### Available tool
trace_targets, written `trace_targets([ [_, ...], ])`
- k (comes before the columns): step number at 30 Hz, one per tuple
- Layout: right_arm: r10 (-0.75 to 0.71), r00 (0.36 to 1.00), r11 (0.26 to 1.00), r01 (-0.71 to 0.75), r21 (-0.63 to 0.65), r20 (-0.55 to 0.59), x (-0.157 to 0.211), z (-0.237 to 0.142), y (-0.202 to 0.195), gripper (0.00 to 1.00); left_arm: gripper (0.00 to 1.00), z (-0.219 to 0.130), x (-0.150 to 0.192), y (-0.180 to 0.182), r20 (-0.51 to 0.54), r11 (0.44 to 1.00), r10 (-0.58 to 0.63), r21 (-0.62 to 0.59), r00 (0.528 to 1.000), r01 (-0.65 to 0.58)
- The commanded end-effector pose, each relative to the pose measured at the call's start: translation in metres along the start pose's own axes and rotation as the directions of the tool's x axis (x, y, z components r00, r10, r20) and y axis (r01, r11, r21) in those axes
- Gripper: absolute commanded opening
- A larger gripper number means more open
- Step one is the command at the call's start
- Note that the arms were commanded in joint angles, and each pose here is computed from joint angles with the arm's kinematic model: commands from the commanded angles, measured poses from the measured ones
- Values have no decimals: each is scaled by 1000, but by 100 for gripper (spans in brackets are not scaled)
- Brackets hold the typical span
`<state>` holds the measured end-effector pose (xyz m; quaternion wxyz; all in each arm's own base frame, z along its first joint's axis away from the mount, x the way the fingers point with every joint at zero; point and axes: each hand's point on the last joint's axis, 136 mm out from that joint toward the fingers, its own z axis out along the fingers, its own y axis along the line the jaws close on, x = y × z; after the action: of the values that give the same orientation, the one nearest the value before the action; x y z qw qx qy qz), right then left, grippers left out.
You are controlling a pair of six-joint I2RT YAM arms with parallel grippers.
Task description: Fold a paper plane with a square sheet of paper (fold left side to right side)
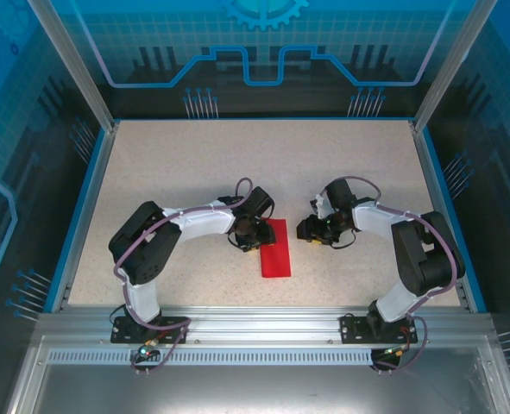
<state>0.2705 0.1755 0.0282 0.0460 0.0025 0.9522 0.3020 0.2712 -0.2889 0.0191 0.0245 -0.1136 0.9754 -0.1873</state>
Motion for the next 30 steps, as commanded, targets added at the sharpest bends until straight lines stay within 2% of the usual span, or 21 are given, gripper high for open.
trace_targets([
  [1,-5,1000,1000,4,-21,-13,5,1,4,46,51,10,-2,6,3,999,-17,-41,1000,17],
  [15,-13,1000,999,13,-34,-14,5,1,9,46,51,14,1,7,-13,999,-8,-47,1000,8],
  [22,-32,999,994,31,-106,-3,3,1,29,39,50,14,1,6,-13,999,-5,-46,1000,5],
  [30,-38,999,996,39,-86,6,1,0,31,39,49,14,4,0,-20,999,32,-33,999,-33],
])
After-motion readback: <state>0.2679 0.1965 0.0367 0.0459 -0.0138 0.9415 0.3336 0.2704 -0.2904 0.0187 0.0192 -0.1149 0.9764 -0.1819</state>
